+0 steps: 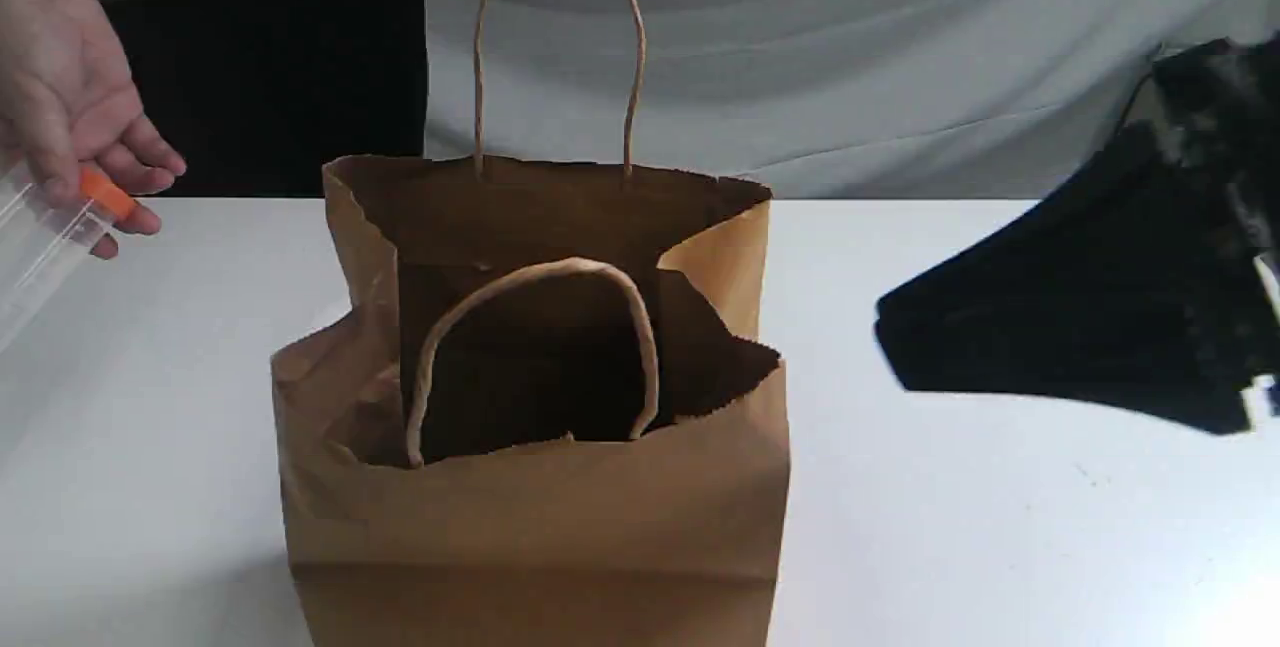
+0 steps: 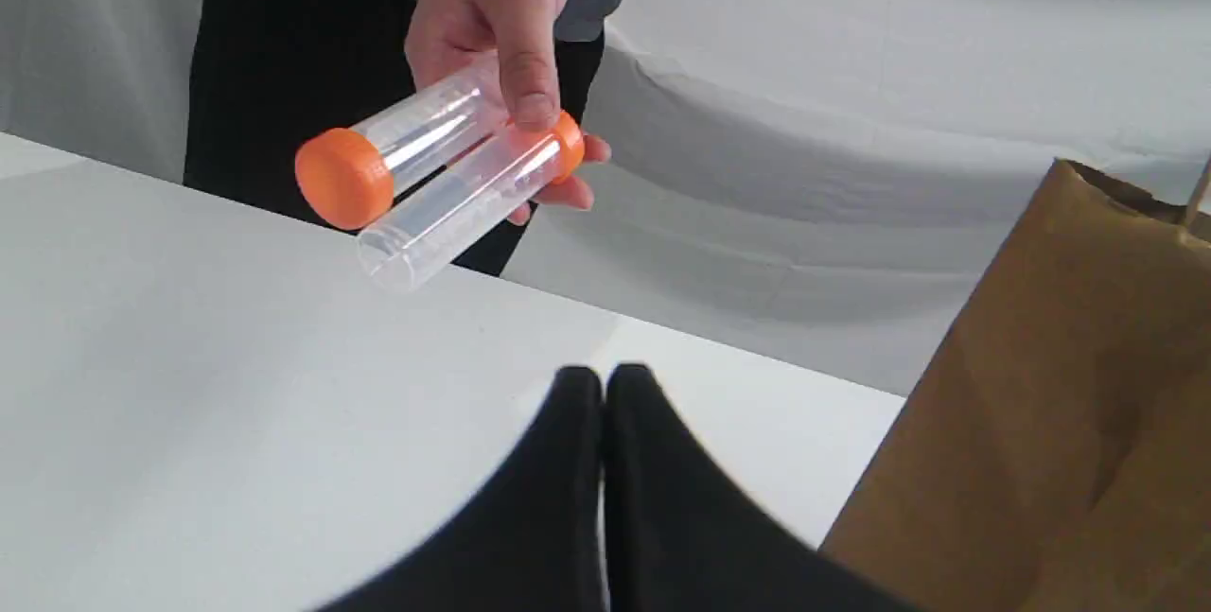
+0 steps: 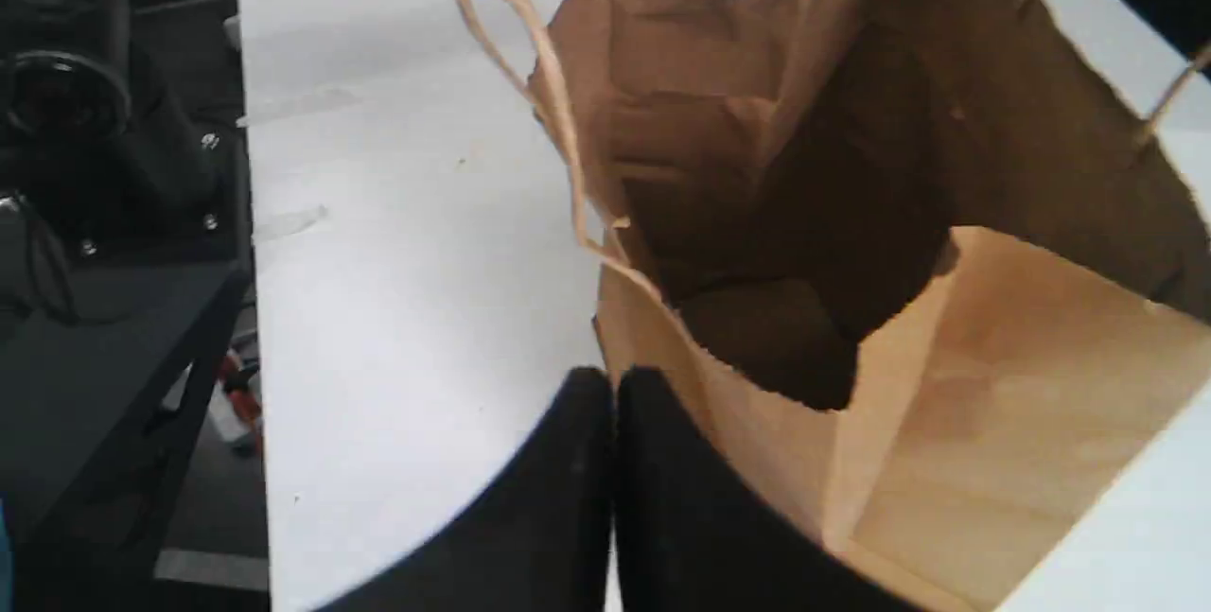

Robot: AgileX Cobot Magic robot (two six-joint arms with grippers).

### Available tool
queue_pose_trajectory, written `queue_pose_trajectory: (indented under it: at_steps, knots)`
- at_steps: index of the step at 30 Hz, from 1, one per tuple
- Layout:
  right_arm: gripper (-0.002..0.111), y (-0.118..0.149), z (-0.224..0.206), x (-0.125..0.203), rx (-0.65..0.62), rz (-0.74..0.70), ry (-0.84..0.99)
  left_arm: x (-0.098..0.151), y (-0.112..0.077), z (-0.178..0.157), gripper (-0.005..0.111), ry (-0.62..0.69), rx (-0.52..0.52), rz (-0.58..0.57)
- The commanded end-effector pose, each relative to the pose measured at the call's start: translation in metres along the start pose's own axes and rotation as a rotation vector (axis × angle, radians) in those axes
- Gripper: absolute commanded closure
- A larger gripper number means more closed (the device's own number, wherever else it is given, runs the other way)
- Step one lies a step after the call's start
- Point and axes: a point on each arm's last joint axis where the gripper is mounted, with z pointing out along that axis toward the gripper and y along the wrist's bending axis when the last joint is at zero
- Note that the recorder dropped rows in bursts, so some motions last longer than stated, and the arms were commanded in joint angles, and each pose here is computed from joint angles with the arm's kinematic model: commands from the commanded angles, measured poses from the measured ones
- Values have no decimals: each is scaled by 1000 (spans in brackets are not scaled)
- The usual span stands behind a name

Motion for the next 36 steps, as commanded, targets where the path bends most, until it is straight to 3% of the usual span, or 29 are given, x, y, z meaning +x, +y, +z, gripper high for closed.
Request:
queue_pose_trajectory:
  at_steps: [1,6,13,21,25,29,36]
  knots:
    - [87,-2,11,-7,31,-28,-28,0,0,0,107,-12,2,-1]
    - [55,-4,23,-17,93,-22,-86,0,0,0,107,-12,2,-1]
    - [53,-2,52,-18,22,-2,-56,0,0,0,107,-12,2,-1]
    - [54,-8,64,-19,40,37,-70,0,0,0,107,-12,2,-1]
    - [70,-7,64,-18,29,37,-65,0,0,0,107,-12,2,-1]
    - [106,-3,64,-16,-8,33,-45,0,0,0,107,-12,2,-1]
    - [108,-2,64,-16,-22,33,-38,0,0,0,107,-12,2,-12]
